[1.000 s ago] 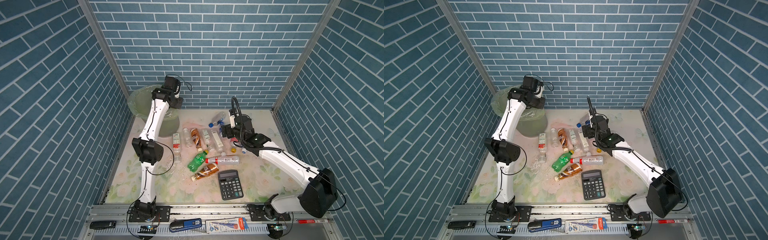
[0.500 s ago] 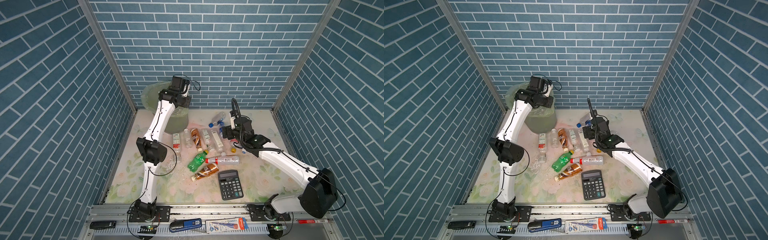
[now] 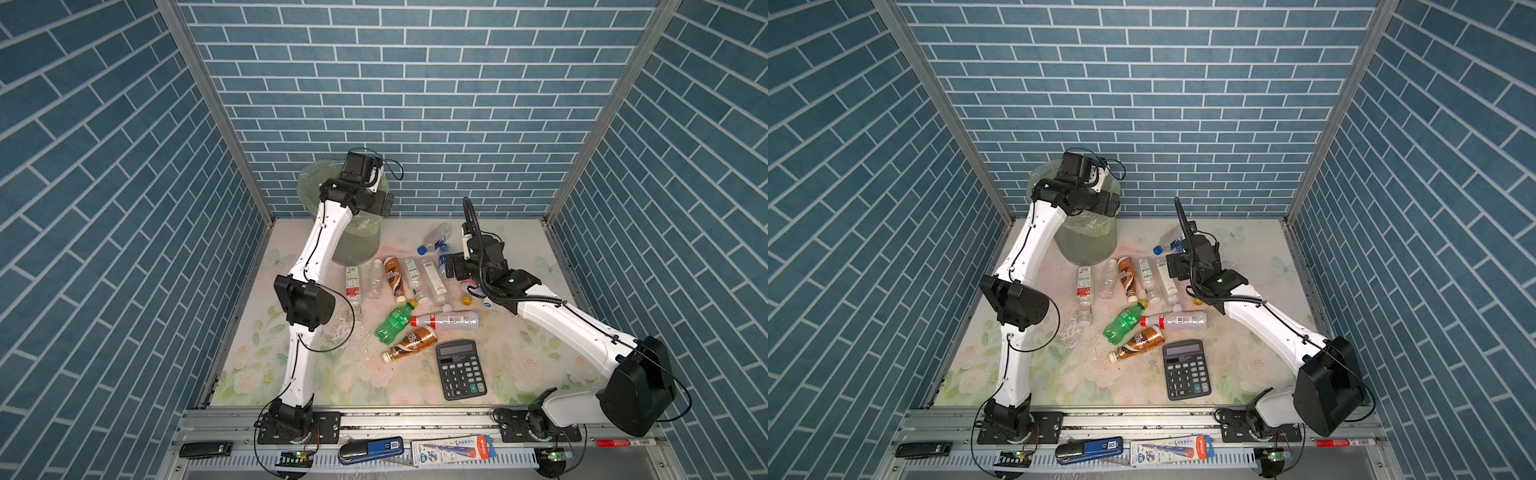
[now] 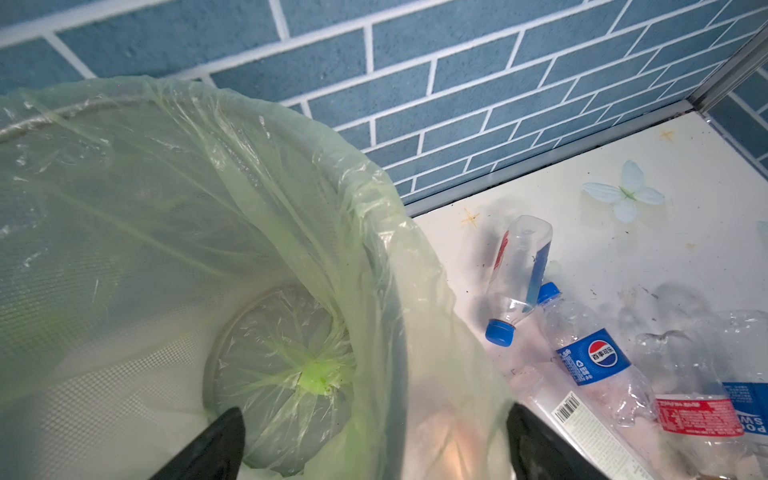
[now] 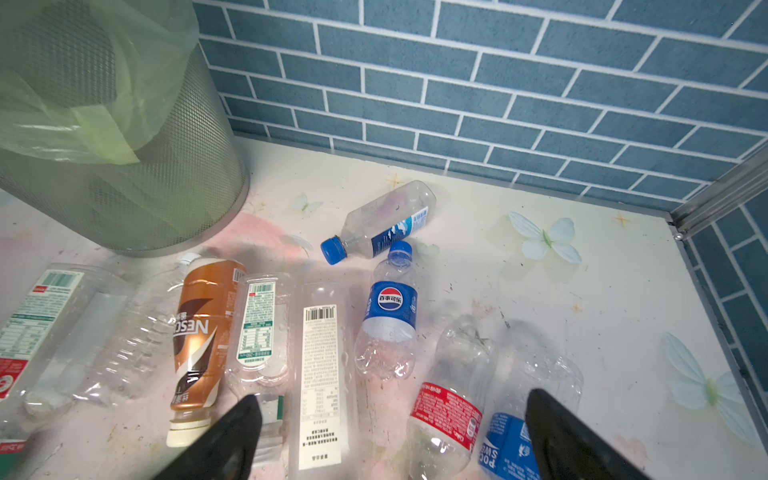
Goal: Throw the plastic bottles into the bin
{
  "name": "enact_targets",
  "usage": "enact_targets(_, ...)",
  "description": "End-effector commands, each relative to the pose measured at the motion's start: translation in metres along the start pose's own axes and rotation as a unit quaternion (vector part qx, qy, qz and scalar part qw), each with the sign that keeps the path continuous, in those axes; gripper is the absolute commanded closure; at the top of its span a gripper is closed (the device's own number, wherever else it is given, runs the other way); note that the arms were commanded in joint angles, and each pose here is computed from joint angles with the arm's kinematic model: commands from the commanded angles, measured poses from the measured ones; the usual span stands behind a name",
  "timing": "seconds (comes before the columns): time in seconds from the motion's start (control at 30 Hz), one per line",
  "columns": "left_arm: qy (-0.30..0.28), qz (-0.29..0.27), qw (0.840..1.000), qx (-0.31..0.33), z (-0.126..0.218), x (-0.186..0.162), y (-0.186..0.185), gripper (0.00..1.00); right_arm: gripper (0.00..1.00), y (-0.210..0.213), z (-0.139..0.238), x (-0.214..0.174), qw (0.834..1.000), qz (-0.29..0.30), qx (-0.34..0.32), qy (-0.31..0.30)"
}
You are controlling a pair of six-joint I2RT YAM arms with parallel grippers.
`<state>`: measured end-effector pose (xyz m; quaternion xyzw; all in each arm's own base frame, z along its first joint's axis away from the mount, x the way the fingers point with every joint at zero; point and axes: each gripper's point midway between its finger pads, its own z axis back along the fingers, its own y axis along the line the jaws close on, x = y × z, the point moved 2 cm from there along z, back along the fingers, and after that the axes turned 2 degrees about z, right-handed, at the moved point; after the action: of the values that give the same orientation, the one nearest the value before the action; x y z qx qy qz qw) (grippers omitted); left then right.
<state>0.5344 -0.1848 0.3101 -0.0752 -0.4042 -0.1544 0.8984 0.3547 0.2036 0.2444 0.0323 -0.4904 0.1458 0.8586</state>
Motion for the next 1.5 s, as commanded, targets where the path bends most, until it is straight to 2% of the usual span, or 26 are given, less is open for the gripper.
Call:
enact_targets(0.0,-0.043,0.010,0.999,0.002,0.041,0.022,0.000,0.01,0.01,-0.014,0.007,-0.013,0.999,-0.004,-0.040,0.026)
enact_targets(0.2,-0.081,0.017,0.997,-0.002,0.083,0.036,-0.001,0.01,0.01,-0.036,0.018,-0.018,0.993,-0.009,-0.106,0.049)
enact_targets(0.57,-0.094,0.023,0.995,0.013,0.142,0.028,0.003,0.01,0.01,-0.052,0.043,-0.028,0.989,-0.027,-0.123,0.074)
enact_targets(0.73,-0.116,0.073,0.990,-0.045,0.167,0.005,-0.014,0.01,0.01,-0.077,0.048,-0.037,0.984,-0.058,-0.144,0.089)
enact_targets(0.87,-0.142,0.135,0.973,-0.118,0.178,-0.029,-0.037,0.01,0.01,-0.106,0.046,-0.052,0.976,-0.105,-0.160,0.107)
enact_targets(1.0,-0.142,0.165,0.964,-0.151,0.173,-0.082,-0.062,0.01,0.01,-0.132,0.032,-0.078,0.962,-0.164,-0.167,0.140)
enact_targets(1.13,-0.121,0.178,0.962,-0.168,0.158,-0.127,-0.084,0.01,0.01,-0.146,0.007,-0.100,0.951,-0.194,-0.164,0.175)
enact_targets(1.3,-0.107,0.197,0.957,-0.182,0.141,-0.161,-0.097,0.01,0.03,-0.153,-0.024,-0.124,0.936,-0.239,-0.143,0.214)
enact_targets(1.47,-0.101,0.217,0.950,-0.198,0.124,-0.180,-0.104,0.01,0.06,-0.150,-0.055,-0.137,0.931,-0.252,-0.113,0.236)
